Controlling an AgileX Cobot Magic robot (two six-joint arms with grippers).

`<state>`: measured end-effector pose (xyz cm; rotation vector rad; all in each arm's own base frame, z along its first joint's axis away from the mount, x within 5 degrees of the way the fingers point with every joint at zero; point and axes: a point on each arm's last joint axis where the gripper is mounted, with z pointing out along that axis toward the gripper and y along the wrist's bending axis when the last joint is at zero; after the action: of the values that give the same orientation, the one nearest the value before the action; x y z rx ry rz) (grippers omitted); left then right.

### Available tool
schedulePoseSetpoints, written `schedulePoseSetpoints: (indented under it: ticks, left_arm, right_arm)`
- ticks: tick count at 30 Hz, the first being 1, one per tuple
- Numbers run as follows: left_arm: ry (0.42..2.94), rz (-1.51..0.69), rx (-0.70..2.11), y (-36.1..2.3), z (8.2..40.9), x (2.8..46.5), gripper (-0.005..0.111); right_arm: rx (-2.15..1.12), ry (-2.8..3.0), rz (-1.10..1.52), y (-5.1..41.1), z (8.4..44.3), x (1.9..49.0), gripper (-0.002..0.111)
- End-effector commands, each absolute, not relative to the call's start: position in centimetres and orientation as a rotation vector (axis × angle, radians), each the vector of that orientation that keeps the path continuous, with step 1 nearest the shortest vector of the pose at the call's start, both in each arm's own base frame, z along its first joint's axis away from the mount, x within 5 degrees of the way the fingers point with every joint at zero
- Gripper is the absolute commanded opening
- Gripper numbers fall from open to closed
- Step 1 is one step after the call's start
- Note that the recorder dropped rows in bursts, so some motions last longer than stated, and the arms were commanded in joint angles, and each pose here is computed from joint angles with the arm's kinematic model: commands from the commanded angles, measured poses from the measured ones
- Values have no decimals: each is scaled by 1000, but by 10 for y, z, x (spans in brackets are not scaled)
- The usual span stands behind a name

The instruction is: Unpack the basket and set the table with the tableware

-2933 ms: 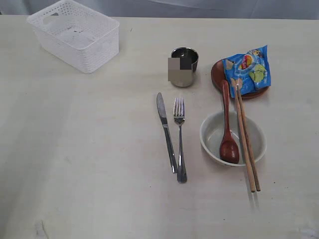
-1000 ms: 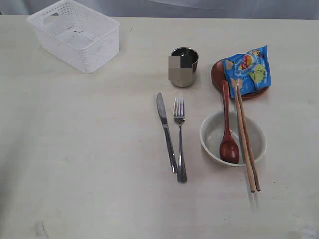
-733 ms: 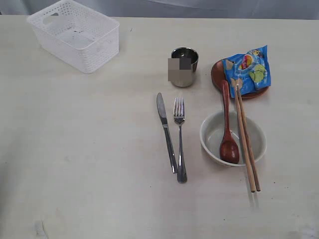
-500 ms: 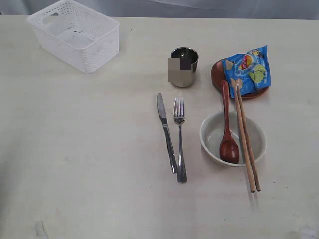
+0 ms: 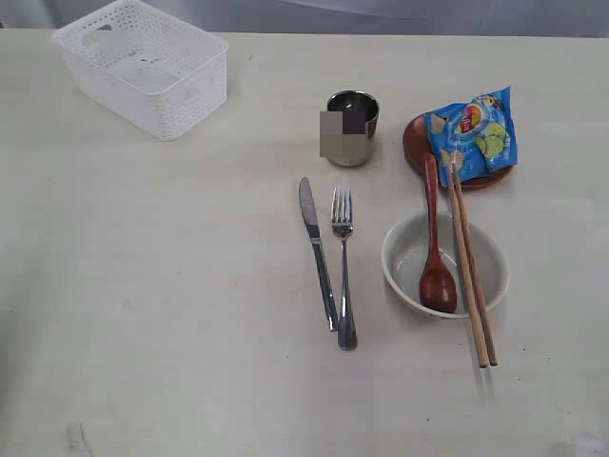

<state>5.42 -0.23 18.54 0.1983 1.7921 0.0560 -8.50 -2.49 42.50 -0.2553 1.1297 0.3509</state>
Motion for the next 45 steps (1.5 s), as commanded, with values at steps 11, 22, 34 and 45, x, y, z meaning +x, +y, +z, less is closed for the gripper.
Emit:
schedulePoseSetpoints:
  ticks: [11, 22, 34, 45]
  left_arm:
    - [1799, 42, 180, -2, 184, 54, 1]
    - [1799, 42, 180, -2, 184, 54, 1]
    - [1799, 42, 180, -2, 184, 54, 1]
    - [1799, 42, 180, -2, 184, 54, 1]
  right_arm:
    - [-258, 1128, 344, -25, 425, -85, 0]
    - [-238, 1139, 182, -21, 419, -77, 0]
    - [-134, 1270, -99, 1, 343, 3, 0]
    - [-135, 1505, -155, 0, 243, 49, 0]
